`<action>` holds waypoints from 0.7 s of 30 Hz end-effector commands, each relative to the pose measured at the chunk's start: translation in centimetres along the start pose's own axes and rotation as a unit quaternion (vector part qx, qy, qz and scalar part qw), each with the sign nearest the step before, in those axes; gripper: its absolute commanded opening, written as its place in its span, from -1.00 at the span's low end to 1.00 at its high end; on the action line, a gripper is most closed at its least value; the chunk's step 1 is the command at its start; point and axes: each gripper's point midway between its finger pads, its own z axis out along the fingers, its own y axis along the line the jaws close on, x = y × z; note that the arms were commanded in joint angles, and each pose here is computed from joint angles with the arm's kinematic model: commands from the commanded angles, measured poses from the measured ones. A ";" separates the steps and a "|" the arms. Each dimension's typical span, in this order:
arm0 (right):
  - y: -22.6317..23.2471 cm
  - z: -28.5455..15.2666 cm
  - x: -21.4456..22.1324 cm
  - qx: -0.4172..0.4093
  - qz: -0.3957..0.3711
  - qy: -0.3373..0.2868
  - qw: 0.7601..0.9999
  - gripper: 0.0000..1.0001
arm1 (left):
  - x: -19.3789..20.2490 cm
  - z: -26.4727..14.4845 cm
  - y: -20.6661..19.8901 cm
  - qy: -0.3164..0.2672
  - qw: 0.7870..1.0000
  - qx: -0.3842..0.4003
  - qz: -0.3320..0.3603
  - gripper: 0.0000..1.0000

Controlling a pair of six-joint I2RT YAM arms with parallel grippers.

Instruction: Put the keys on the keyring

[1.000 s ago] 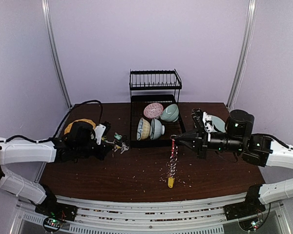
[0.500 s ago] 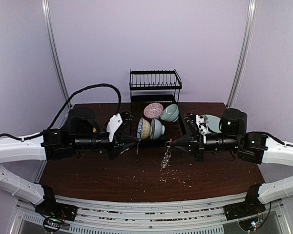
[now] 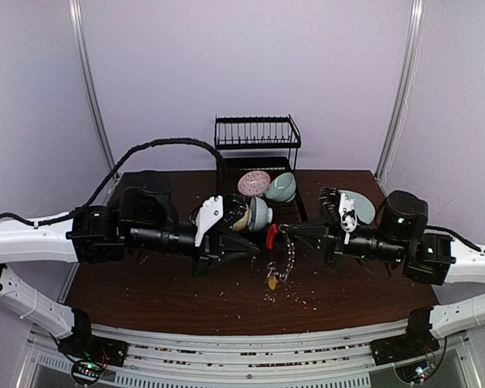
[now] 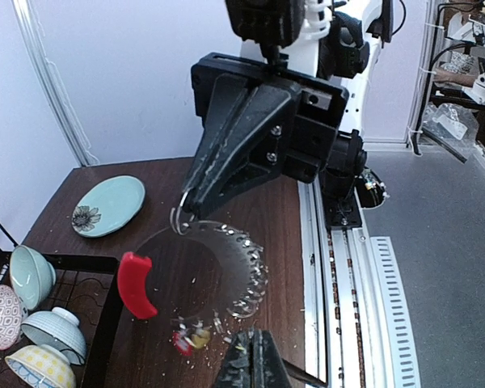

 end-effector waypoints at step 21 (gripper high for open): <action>4.9 -2.1 -2.7 0.003 -0.343 -0.141 0.929 -1.00 | -4.6 0.2 -2.6 -0.084 0.993 0.066 0.050 -1.00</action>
